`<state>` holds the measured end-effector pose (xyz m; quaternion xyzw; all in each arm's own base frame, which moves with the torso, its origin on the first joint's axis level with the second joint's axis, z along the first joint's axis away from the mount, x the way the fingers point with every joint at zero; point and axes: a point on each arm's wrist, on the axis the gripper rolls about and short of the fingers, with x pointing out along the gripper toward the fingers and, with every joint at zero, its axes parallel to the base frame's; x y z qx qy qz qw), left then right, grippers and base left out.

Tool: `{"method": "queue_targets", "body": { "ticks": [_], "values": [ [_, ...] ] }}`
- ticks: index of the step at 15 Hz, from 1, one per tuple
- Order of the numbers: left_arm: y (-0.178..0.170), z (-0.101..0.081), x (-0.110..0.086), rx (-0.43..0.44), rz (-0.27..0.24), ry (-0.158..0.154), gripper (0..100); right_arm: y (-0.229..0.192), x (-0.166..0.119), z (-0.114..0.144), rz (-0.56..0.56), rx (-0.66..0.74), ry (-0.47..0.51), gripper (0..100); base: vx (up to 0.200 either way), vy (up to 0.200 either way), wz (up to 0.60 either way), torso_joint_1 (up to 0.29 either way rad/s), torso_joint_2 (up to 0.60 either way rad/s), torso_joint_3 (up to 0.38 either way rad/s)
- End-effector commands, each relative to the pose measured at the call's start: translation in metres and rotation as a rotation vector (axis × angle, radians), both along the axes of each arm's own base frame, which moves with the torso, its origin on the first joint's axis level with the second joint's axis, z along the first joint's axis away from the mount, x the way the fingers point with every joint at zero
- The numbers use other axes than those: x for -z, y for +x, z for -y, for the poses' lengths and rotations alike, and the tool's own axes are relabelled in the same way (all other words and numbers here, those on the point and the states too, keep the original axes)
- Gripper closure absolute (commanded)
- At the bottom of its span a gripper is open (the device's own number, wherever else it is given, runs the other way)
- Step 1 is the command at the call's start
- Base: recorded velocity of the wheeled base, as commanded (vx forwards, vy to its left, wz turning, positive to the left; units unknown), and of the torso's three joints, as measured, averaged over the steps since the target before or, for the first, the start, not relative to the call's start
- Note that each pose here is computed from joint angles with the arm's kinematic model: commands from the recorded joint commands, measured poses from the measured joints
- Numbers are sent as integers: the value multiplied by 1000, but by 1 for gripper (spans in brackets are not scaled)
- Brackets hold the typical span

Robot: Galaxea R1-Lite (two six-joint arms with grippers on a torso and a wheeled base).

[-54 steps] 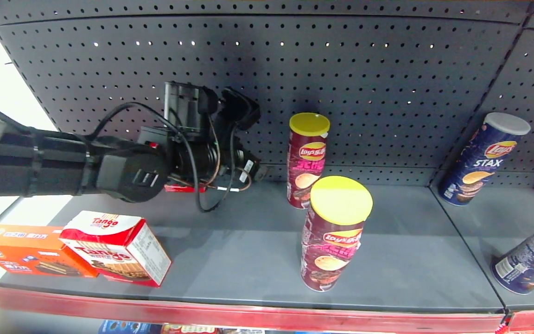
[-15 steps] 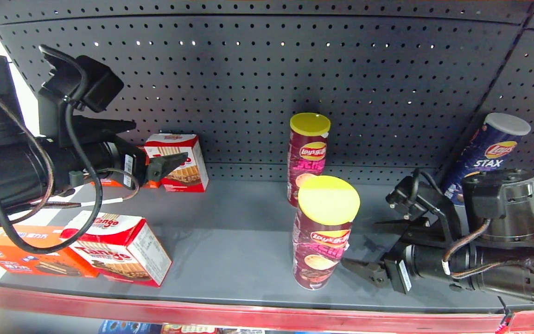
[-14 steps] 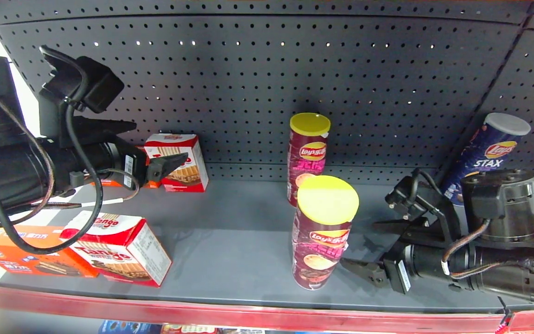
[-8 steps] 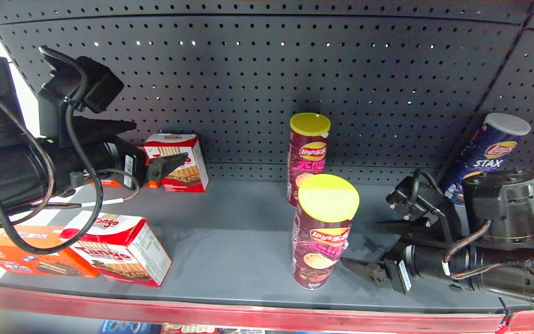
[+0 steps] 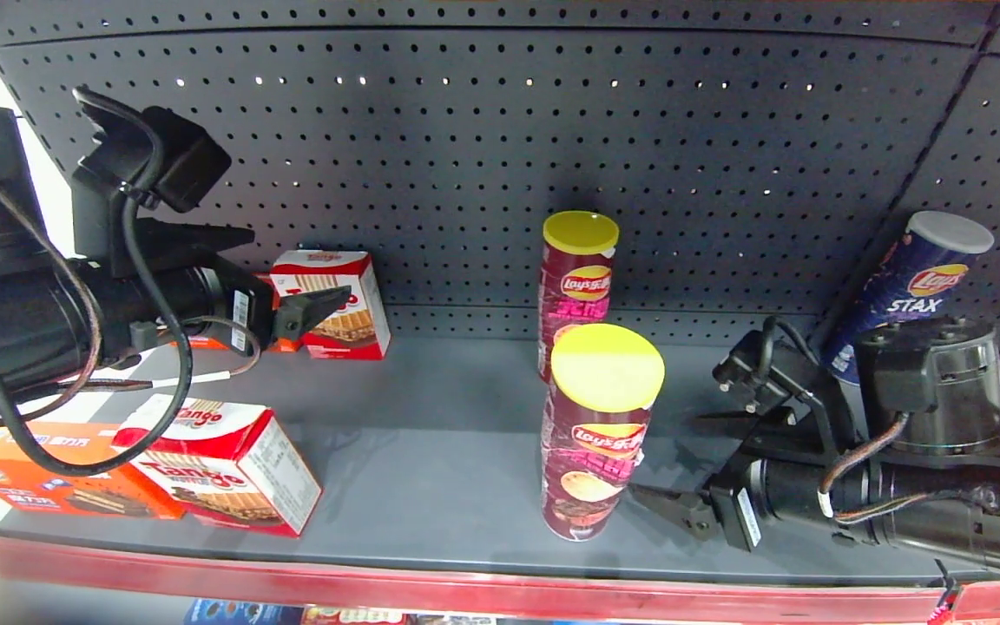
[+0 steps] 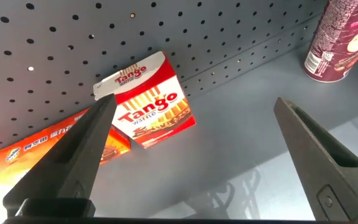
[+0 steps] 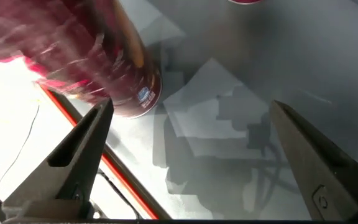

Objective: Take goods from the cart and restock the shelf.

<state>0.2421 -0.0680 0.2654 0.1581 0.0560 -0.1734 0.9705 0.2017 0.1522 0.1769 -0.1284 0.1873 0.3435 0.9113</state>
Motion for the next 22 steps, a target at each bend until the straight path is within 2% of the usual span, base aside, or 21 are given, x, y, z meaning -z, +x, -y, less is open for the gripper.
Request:
{"method": "queue_targets", "body": {
  "ticks": [1, 6, 7, 9, 10, 11, 13, 15, 16, 17, 19, 21, 22],
  "values": [
    [0, 0, 0, -2, -1, 0, 0, -5, -10, 8, 33, 17, 27, 0, 0, 0, 0, 0, 0, 0],
    [-31, -11, -18, 3, 80, -24, 0, -42, -70, 61, 263, 134, 175, 0, 0, 0, 0, 0, 0, 0],
    [-50, -19, -20, 0, 106, -31, 0, -60, -82, 79, 334, 173, 212, 0, 0, 0, 0, 0, 0, 0],
    [-77, -31, -17, 4, 131, -40, 0, -82, -91, 93, 406, 231, 245, 0, 0, 0, 0, 0, 0, 0],
    [-106, -39, -8, 3, 155, -45, 0, -101, -89, 103, 435, 276, 279, 0, 0, 0, 0, 0, 0, 0],
    [-117, -42, -4, 0, 166, -47, 0, -108, -87, 107, 444, 282, 287, 0, 0, 0, 0, 0, 0, 0],
    [-174, -52, 15, -3, 237, -78, 0, -136, -76, 122, 468, 305, 299, 0, 0, 0, 0, 0, 0, 0],
    [-207, -58, 27, -4, 289, -99, 0, -155, -68, 132, 461, 328, 289, 0, 0, 0, 0, 0, 0, 0],
    [-222, -61, 32, -18, 296, -101, 0, -165, -61, 136, 449, 328, 279, 0, 0, 0, 0, 0, 0, 0],
    [-236, -64, 39, -44, 287, -98, 0, -173, -53, 140, 443, 325, 269, 0, 0, 0, 0, 0, 0, 0],
    [-267, -70, 64, -87, 235, -86, 0, -191, -28, 149, 428, 333, 256, 0, 0, 0, 0, 0, 0, 0],
    [-295, -75, 110, -94, 166, -71, 0, -209, 13, 158, 380, 364, 215, 0, 0, 0, 0, 0, 0, 0],
    [-295, -75, 119, -107, 153, -64, 0, -213, 24, 160, 373, 387, 204, 0, 0, 0, 0, 0, 0, 0]
  ]
}}
